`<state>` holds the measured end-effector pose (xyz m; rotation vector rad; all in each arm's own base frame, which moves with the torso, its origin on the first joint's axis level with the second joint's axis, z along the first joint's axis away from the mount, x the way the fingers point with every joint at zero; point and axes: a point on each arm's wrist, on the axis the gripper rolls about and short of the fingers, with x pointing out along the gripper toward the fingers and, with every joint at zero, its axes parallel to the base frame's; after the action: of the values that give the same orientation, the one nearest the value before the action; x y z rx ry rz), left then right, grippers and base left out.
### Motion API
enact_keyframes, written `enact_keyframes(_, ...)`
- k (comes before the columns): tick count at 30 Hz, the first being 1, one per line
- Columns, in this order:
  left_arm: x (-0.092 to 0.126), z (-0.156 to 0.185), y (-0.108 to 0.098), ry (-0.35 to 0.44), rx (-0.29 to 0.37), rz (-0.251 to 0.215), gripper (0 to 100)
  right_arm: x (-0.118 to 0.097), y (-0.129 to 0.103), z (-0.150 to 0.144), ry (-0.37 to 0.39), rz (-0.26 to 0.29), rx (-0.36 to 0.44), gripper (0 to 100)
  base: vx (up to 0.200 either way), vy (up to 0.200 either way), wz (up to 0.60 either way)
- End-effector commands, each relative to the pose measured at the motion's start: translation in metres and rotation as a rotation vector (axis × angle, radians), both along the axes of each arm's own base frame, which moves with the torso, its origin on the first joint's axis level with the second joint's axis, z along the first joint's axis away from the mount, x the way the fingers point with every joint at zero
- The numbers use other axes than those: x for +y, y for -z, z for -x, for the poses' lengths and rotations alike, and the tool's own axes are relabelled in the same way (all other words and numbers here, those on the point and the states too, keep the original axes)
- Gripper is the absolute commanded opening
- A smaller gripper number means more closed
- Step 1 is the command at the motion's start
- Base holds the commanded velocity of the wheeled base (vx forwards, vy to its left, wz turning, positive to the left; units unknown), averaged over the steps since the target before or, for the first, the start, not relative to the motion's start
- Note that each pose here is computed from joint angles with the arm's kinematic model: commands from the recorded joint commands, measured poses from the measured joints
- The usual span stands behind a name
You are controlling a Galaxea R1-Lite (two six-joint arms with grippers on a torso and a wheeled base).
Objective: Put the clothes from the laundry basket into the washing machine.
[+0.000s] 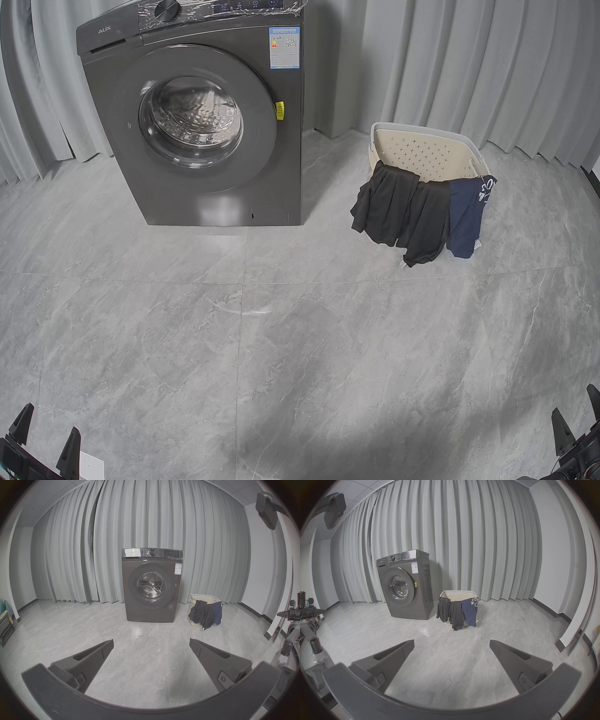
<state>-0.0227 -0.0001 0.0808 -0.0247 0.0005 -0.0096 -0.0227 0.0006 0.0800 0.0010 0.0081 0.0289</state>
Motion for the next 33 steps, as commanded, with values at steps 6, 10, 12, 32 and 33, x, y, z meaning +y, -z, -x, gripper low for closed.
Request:
enact_keyframes(6,0.0000,0.0000,0.0053,0.000,0.001,0.000,100,0.0000,0.0051,-0.0006,-0.002,0.001,0.009,100,0.200,0.000,0.00)
enact_keyframes(10,0.0000,0.0000,0.0053,0.000,0.001,-0.002,100,0.0000,0.0051,-0.0006,0.000,0.001,0.009,100,0.200,0.000,0.00)
enact_keyframes(12,0.0000,0.0000,0.0053,0.000,0.001,-0.005,100,0.0000,0.0051,-0.0006,-0.003,0.001,0.009,100,0.200,0.000,0.00)
enact_keyframes(32,0.0000,0.0000,0.0053,0.001,0.001,0.001,100,0.0000,0.0051,-0.0007,0.000,-0.001,0.010,100,0.060,0.000,-0.18)
enact_keyframes(33,0.0000,0.0000,0.0053,0.001,0.001,0.001,100,0.0000,0.0049,-0.0007,0.000,-0.001,0.009,100,0.000,0.000,0.00)
